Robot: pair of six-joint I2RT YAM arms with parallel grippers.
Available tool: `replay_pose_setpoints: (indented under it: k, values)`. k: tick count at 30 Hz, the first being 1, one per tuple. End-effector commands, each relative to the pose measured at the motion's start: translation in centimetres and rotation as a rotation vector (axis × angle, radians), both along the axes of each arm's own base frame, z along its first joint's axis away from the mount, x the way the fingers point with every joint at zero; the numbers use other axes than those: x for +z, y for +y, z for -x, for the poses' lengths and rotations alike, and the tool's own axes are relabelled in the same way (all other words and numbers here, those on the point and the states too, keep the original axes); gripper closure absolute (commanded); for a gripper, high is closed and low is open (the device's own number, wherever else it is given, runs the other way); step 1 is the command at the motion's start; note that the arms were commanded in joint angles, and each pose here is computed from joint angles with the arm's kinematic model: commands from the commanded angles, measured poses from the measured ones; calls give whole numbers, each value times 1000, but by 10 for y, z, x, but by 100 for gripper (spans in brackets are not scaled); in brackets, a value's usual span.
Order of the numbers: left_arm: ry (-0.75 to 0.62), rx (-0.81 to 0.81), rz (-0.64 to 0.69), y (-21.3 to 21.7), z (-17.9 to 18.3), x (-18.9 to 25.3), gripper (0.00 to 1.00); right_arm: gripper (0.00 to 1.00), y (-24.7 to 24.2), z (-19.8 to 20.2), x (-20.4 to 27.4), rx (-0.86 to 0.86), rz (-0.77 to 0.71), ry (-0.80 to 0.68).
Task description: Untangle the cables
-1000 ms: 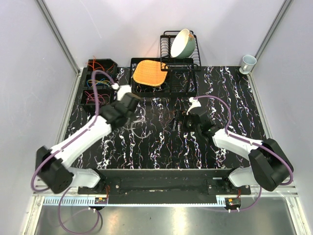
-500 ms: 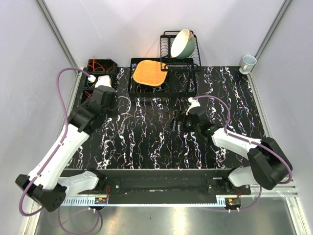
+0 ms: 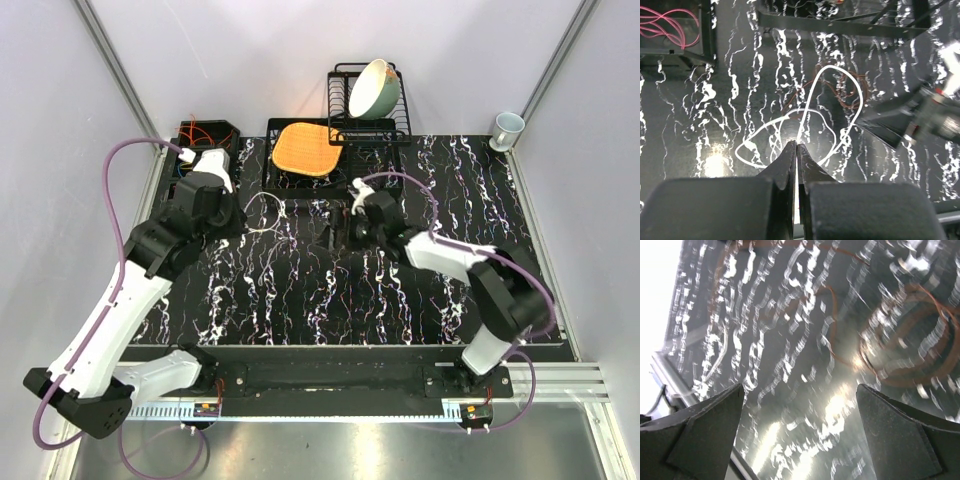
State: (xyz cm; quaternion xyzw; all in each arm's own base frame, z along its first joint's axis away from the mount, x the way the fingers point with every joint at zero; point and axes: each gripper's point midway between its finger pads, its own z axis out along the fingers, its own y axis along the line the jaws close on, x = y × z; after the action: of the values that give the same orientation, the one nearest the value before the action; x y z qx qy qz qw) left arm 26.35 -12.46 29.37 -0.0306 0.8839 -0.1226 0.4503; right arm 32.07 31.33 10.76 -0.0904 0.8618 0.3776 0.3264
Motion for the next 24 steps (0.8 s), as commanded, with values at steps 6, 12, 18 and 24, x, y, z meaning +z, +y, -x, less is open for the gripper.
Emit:
replay_pose_setpoints:
  k: [6,12,18,24]
  values:
    - [-46,-68,64,-9,10,24,100,0,63,-31,57,69,-281,41]
    - [-39,-76,61,-10,10,20,100,1,92,-34,52,84,-344,116]
    - [-33,-82,60,-11,11,17,100,4,108,-36,31,101,-315,157]
    - [-29,-79,54,-9,12,12,100,25,117,-31,7,113,-284,212]
